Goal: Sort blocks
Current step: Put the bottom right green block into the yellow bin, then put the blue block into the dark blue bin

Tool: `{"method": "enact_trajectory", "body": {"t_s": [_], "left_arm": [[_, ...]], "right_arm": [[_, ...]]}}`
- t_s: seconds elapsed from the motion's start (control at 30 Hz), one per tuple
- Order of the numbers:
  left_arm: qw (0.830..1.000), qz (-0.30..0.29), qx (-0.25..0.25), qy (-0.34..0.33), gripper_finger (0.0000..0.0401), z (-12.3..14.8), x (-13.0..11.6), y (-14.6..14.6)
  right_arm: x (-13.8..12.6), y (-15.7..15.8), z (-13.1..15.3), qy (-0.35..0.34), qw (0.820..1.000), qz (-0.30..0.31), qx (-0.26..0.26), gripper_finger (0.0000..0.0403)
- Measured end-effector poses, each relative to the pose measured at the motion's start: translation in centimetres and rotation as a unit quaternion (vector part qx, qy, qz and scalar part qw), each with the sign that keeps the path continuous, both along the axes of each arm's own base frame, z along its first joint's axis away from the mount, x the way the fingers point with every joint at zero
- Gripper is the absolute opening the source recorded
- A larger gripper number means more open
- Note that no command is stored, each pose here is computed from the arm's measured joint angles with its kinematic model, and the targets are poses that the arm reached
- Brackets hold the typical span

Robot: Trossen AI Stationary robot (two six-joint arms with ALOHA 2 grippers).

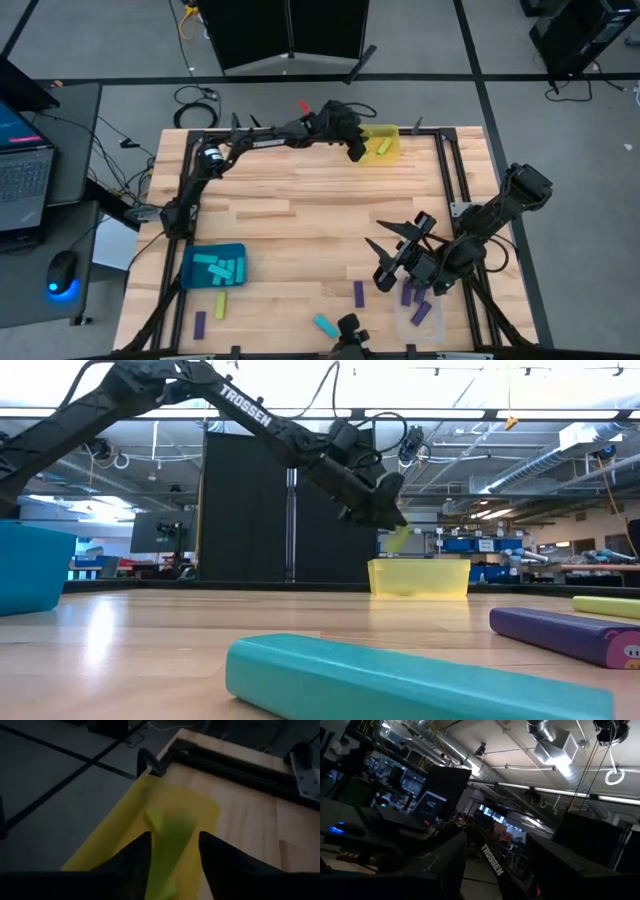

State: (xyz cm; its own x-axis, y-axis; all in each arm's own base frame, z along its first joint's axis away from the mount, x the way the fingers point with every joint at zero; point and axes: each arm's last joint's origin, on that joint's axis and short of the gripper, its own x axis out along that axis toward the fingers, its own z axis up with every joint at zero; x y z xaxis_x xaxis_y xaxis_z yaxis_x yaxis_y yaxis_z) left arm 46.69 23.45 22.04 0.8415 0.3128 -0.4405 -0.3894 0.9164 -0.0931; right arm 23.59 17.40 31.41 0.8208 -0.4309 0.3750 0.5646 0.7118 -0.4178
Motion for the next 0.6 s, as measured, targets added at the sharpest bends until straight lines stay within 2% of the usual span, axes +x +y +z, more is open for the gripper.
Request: {"method": "enact_trajectory", "body": {"t_s": [0.2, 0.3, 0.47, 0.6], "left_arm": [[1.0, 0.001, 0.002, 0.011, 0.0222, 0.7, -0.4, -0.1], [1.0, -0.014, 0.005, 0.007, 0.0231, 2.7, -1.0, -0.6], [0.998, -0.019, 0.051, -0.011, 0.0212, 7.8, -3.3, -3.3], [0.996, -0.017, 0.071, -0.048, 0.0183, 9.7, -7.6, -5.8]], "right_arm": [[0.3, -0.4, 0.0, 0.003, 1.0, -0.01, -0.007, 0.0215], [0.3, -0.4, 0.0, 0.003, 1.0, -0.011, -0.006, 0.0215], [0.2, -0.2, 0.0, 0.0, 1.0, -0.005, -0.001, 0.0215], [0.2, -0.2, 0.0, -0.002, 1.0, -0.003, 0.004, 0.0215]]}}
